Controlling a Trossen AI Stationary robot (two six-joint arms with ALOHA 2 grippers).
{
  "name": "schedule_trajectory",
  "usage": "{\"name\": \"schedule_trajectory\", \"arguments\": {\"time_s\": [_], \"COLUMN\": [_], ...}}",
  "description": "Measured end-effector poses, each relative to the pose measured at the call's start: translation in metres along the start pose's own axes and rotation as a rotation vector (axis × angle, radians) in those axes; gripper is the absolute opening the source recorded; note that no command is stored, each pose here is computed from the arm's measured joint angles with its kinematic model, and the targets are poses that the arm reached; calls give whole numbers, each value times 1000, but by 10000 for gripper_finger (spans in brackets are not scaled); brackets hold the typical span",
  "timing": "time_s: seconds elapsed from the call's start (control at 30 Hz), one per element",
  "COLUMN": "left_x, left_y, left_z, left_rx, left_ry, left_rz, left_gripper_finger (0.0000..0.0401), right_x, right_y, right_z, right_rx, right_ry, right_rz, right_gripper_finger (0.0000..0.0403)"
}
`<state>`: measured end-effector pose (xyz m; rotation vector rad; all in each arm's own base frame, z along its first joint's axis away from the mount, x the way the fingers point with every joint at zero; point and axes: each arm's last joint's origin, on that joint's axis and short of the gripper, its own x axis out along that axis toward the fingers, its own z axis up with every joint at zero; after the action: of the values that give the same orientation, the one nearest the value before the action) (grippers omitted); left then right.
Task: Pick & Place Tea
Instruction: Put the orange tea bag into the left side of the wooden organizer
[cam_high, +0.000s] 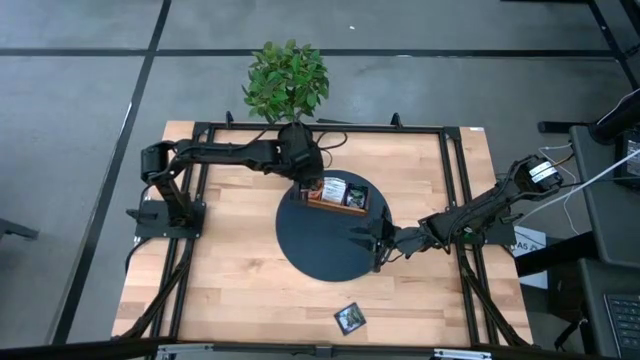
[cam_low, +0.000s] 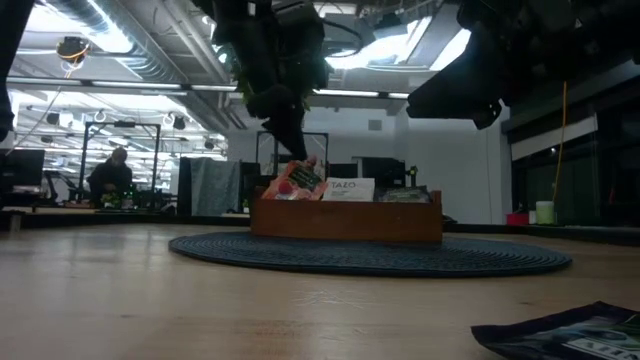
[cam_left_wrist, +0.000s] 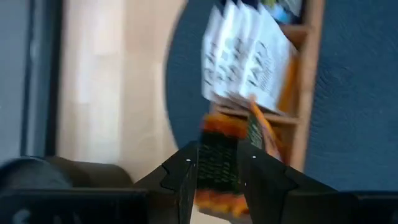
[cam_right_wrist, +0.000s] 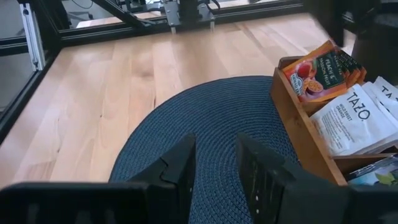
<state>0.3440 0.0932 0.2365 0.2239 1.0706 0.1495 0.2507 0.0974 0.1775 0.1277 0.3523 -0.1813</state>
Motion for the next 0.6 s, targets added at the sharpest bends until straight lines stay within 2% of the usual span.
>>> {"name": "schedule_trajectory", "arguments": {"time_s": [0.17, 0.4, 0.6], "left_x": [-5, -5, -5], "left_y": [2, -2, -4], "left_z": [6, 0, 0], "left_rx": [-3, -5, -7], "left_ry": [-39, 24, 26], "left_rz": [-31, -87, -92], "left_gripper_finger": [111, 111, 111], "right_x": [0, 0, 0], "right_y": [0, 0, 0], "right_z": [0, 0, 0], "right_rx": [0, -1, 0], "right_ry": [1, 2, 1], "right_rz": [0, -1, 0], "right_gripper_finger": [116, 116, 116]}}
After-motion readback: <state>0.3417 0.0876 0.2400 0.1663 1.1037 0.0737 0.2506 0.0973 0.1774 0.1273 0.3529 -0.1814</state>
